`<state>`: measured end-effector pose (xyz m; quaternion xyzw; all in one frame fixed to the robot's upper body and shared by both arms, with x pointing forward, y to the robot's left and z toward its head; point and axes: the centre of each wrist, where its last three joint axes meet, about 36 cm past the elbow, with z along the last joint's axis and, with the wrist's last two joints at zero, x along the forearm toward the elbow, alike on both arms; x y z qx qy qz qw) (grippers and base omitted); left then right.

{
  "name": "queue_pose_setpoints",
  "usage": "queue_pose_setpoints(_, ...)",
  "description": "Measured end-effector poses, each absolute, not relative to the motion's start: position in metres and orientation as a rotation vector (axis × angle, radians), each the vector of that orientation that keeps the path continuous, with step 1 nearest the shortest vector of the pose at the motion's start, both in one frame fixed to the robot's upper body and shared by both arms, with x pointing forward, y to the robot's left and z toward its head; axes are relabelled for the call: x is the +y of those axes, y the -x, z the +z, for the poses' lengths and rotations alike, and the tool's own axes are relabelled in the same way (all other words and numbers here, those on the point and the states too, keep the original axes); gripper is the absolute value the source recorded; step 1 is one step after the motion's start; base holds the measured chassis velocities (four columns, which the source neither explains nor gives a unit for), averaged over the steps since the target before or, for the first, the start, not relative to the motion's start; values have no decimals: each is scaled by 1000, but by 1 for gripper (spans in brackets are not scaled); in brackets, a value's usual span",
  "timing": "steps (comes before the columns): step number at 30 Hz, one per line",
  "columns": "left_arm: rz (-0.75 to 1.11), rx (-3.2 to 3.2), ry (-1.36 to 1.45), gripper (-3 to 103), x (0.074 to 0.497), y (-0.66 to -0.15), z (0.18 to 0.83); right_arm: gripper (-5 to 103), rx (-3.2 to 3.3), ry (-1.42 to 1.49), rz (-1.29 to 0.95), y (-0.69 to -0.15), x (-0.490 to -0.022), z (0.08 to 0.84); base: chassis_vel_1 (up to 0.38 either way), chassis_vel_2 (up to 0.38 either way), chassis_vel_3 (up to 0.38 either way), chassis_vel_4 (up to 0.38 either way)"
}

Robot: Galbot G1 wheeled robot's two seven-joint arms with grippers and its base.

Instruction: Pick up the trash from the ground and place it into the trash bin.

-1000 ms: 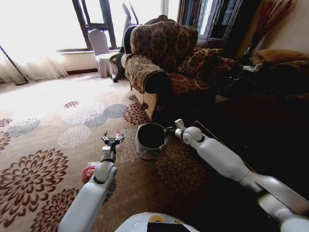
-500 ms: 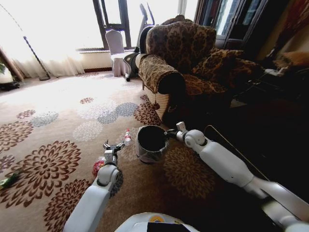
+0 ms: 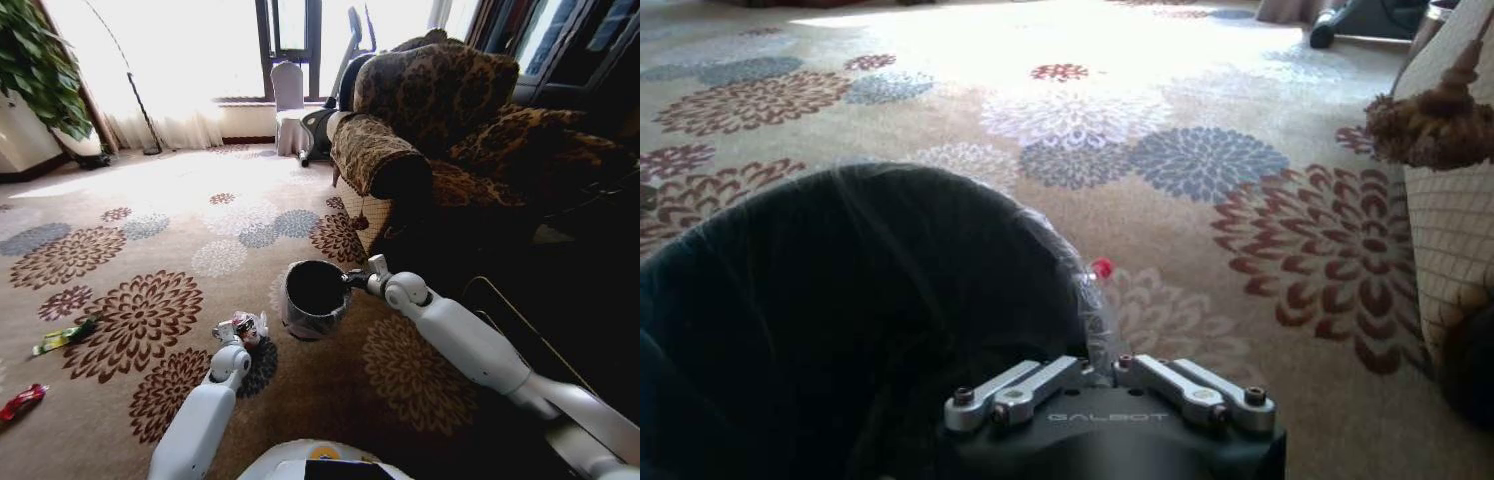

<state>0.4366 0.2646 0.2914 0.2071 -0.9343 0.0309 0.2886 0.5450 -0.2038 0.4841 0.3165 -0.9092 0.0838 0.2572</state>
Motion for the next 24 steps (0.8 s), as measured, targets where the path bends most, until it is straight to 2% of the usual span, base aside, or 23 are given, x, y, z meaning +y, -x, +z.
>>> queue_pose_setpoints(6,23,-2442,-535,102,270,-445,262,1,-2471,-857,232,-538,-211,485,0,0,0,0)
queue_pose_setpoints(13,9,-2426,-555,80,266,-450,250,1,-2468,-836,245,-533,-222,483,0,0,0,0)
queue_pose_setpoints(15,10,-2428,-553,80,266,-450,250,1,-2468,-834,248,-533,-223,482,0,0,0,0)
queue_pose_setpoints(18,10,-2429,-552,68,267,-450,249,1,-2471,-834,257,-532,-222,479,0,0,0,0)
queue_pose_setpoints(19,10,-2429,-552,68,267,-450,249,1,-2471,-834,257,-532,-222,479,0,0,0,0)
queue_pose_setpoints(22,9,-2434,-552,57,268,-450,250,1,-2469,-839,260,-531,-219,478,0,0,0,0)
queue_pose_setpoints(24,9,-2436,-557,53,269,-450,251,1,-2467,-842,262,-530,-218,477,0,0,0,0)
